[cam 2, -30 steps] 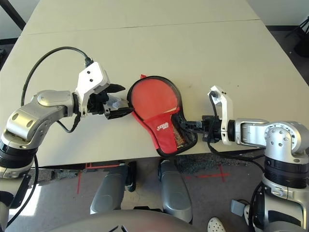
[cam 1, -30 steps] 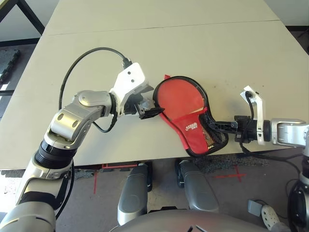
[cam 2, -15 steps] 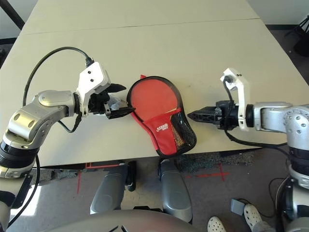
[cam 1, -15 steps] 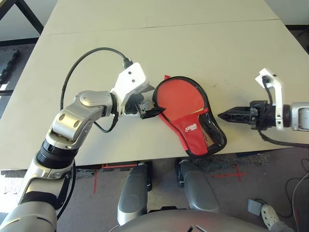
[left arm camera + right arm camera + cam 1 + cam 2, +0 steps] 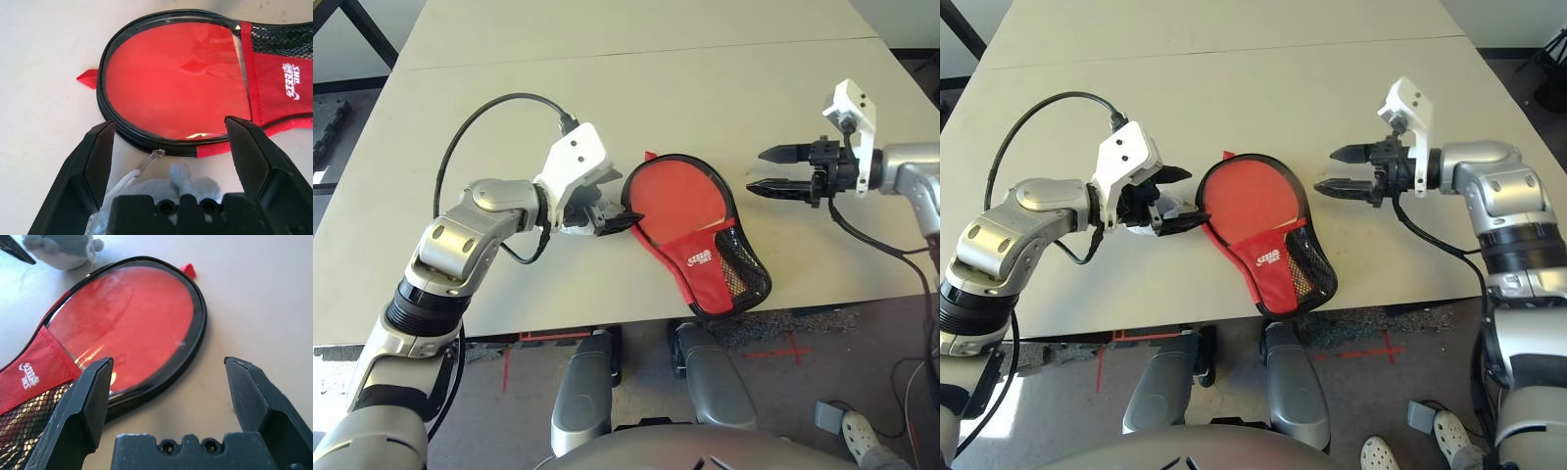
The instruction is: Store the ping-pong paddle in its case and zip it.
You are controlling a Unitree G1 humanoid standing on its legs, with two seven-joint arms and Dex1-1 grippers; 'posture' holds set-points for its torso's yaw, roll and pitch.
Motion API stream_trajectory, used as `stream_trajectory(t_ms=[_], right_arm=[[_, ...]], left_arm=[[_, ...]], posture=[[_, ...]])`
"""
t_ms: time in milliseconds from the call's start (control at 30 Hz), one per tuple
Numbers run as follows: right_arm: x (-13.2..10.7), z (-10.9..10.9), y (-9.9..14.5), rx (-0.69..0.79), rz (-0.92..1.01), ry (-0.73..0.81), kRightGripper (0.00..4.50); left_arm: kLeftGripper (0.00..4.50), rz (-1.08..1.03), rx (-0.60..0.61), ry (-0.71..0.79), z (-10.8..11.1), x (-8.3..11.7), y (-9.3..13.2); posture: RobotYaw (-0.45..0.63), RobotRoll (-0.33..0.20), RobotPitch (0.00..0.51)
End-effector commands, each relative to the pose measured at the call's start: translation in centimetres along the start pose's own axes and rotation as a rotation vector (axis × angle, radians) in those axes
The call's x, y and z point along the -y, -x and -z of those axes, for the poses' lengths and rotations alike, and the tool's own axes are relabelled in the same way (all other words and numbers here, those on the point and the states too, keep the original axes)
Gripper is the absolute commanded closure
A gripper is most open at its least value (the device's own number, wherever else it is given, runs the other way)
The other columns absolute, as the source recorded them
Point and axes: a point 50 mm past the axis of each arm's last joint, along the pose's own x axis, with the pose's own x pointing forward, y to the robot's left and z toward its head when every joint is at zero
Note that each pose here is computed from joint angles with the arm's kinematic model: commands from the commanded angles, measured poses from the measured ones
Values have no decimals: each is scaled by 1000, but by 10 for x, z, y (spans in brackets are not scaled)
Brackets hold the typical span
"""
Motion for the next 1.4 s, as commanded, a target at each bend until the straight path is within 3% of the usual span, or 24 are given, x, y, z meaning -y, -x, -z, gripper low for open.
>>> stream_trajectory(t_ms=[33, 400, 567, 867, 1133, 1400], right_arm=[[0, 3, -15, -46, -91, 68, 16], [-10, 15, -54, -89, -233, 148, 16], [-15, 34, -65, -172, -261, 164, 16], [-18, 48, -71, -238, -263, 218, 16], [-20, 50, -73, -236, -251, 215, 16], [-19, 50, -75, -235, -240, 209, 16]], left_arm=[[0, -14, -14, 0, 1, 0, 6], [0, -36, -34, 3, 2, 0, 15], [0, -55, -42, 0, 1, -2, 20], [0, -106, -97, 9, 5, -13, 41], [0, -60, -88, 1, 12, 3, 58], [0, -66, -101, -1, 18, 12, 54]], posture=[[83, 0, 222], [122, 0, 226], [130, 0, 224], [136, 0, 224], [140, 0, 227], [146, 0, 230]])
